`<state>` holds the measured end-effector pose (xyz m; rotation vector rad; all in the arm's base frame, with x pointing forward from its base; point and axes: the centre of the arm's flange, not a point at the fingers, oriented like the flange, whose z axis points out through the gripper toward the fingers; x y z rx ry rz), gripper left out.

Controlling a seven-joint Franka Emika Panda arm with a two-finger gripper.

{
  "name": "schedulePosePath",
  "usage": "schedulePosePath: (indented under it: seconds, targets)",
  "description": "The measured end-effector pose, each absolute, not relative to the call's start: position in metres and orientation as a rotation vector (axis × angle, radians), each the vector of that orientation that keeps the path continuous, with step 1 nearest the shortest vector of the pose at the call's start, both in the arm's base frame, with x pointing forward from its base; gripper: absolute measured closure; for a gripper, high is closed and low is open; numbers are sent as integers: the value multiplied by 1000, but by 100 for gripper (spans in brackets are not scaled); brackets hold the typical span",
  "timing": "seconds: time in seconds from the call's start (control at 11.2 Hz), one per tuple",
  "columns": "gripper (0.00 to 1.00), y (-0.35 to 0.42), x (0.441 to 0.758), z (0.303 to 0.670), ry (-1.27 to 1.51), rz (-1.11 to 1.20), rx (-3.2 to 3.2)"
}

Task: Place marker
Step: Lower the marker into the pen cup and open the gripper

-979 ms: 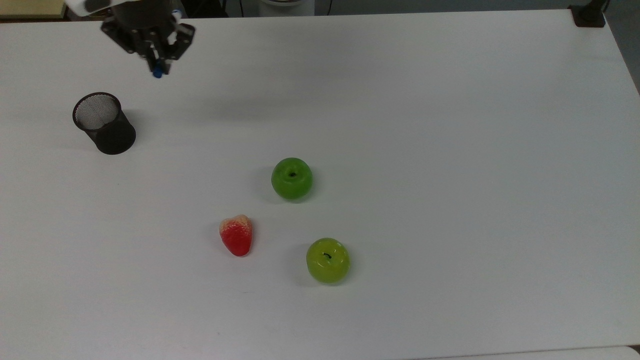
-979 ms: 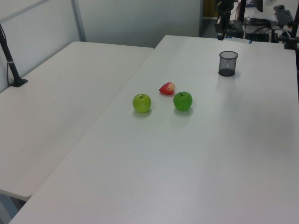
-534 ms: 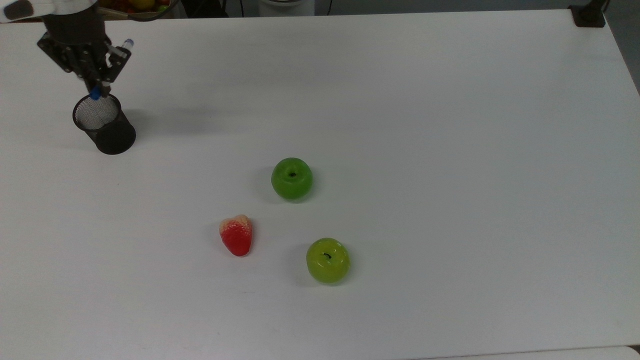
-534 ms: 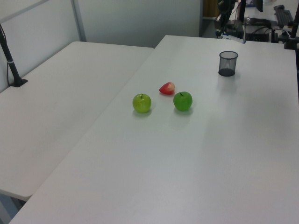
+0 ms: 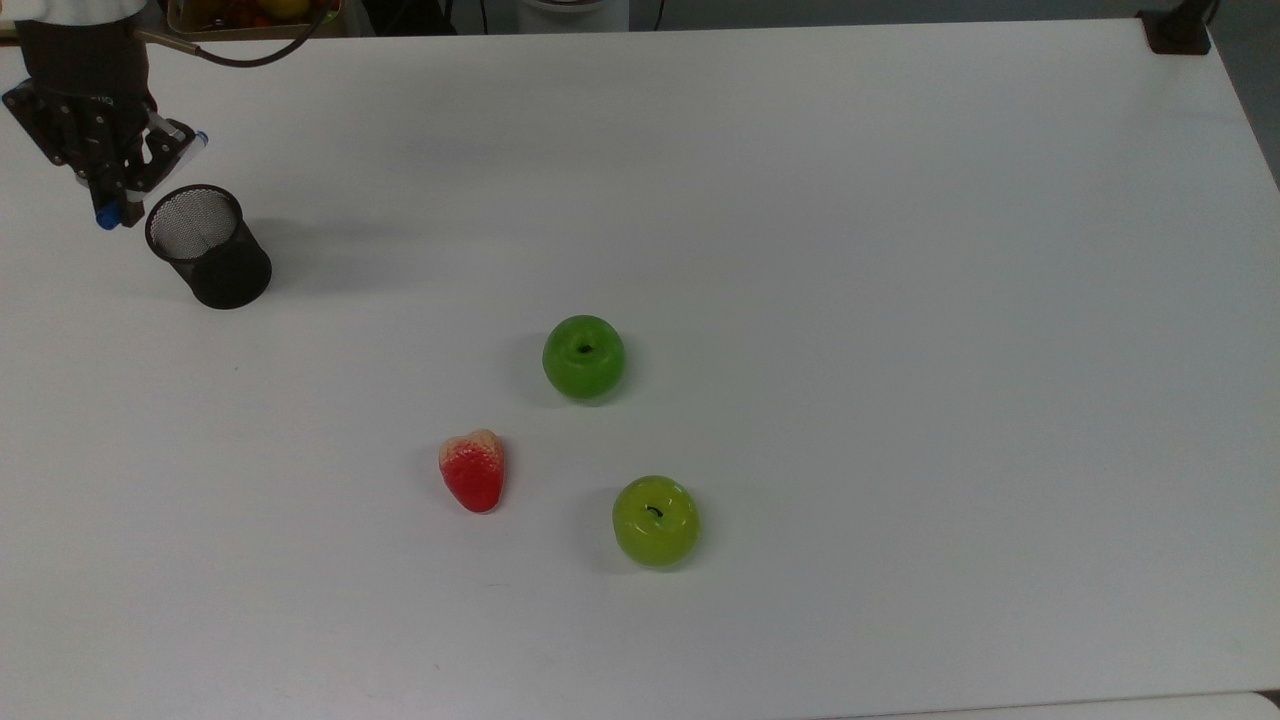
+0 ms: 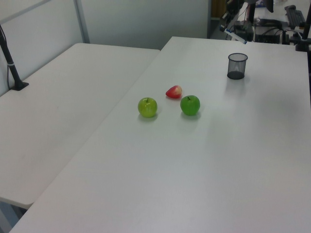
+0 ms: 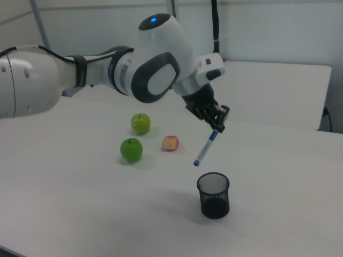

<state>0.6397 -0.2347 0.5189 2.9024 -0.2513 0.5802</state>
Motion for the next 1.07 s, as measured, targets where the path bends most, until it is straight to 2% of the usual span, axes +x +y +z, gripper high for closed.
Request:
schedulePosePath:
  seconds: [0.71, 1.07]
  targets:
    - [82, -250, 617, 437, -270, 808, 2804]
    - [82, -249, 614, 429, -269, 815, 2802]
